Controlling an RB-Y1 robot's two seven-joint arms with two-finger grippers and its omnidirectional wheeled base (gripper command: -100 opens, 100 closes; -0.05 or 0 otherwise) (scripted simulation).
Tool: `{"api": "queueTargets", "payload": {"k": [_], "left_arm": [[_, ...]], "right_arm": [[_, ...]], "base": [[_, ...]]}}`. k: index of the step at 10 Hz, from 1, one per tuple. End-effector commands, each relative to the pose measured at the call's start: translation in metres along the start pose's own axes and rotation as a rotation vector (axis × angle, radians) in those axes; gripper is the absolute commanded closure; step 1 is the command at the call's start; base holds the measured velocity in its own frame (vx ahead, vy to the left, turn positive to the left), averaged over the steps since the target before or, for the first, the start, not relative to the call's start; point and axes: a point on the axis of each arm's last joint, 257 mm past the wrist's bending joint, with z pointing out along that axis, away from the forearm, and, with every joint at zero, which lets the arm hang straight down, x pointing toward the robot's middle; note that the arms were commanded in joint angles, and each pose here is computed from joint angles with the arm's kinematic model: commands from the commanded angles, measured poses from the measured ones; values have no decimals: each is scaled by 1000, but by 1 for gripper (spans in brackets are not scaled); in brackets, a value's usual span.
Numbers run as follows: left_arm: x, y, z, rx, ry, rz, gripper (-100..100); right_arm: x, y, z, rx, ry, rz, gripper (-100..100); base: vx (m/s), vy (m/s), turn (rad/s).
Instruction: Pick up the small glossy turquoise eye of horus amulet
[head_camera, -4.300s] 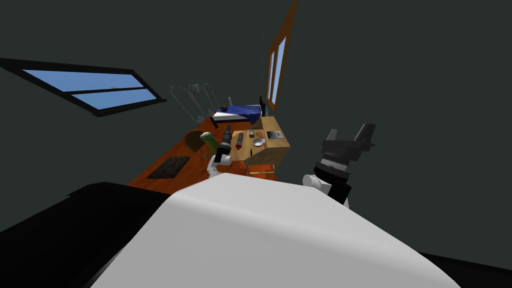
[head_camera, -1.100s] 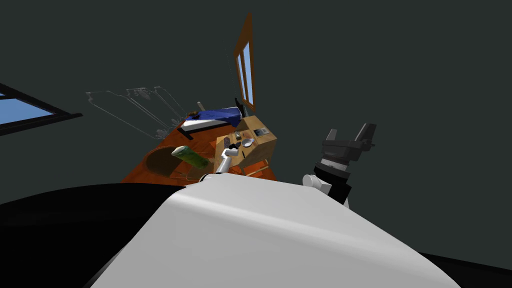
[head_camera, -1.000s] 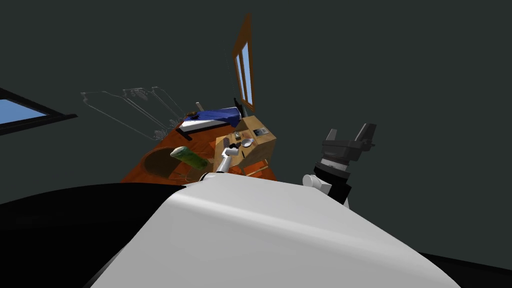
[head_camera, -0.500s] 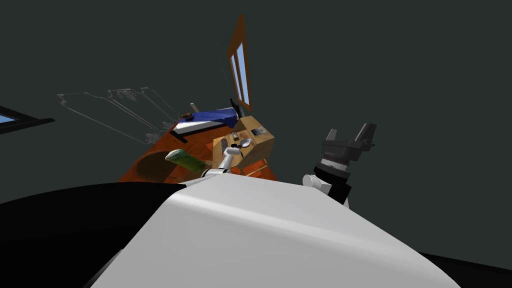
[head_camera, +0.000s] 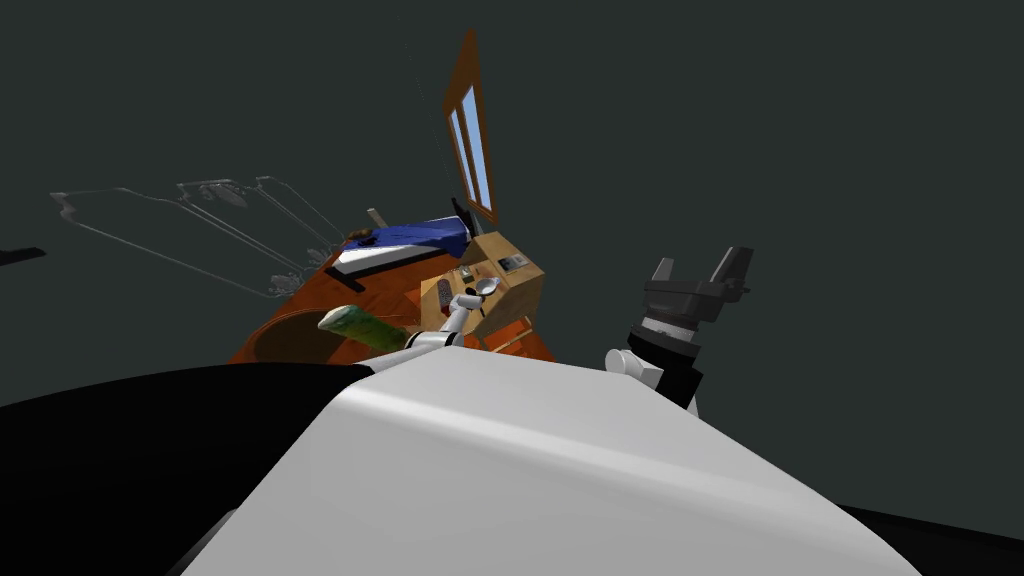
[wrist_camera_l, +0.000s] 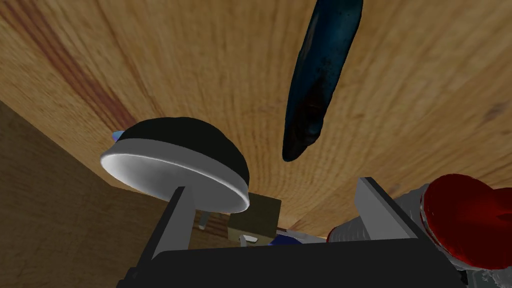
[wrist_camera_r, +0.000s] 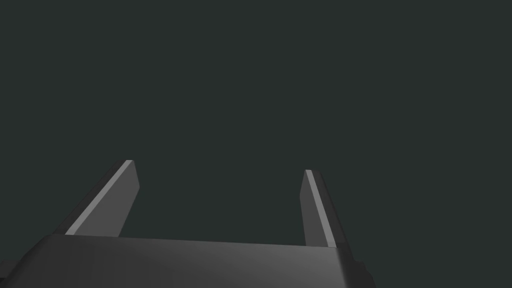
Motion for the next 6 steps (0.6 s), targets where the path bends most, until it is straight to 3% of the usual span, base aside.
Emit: {"api": "queueTargets", "payload": {"k": [1,6], "left_arm": [[6,5,3,-16,16,5,-100],[35,29,6,-130,141,86,-100]], "right_arm": [[0,0,0,0,0,0,0],[0,0,0,0,0,0,0]], "base": [[-8,8,28],[-15,15,-104]]}}
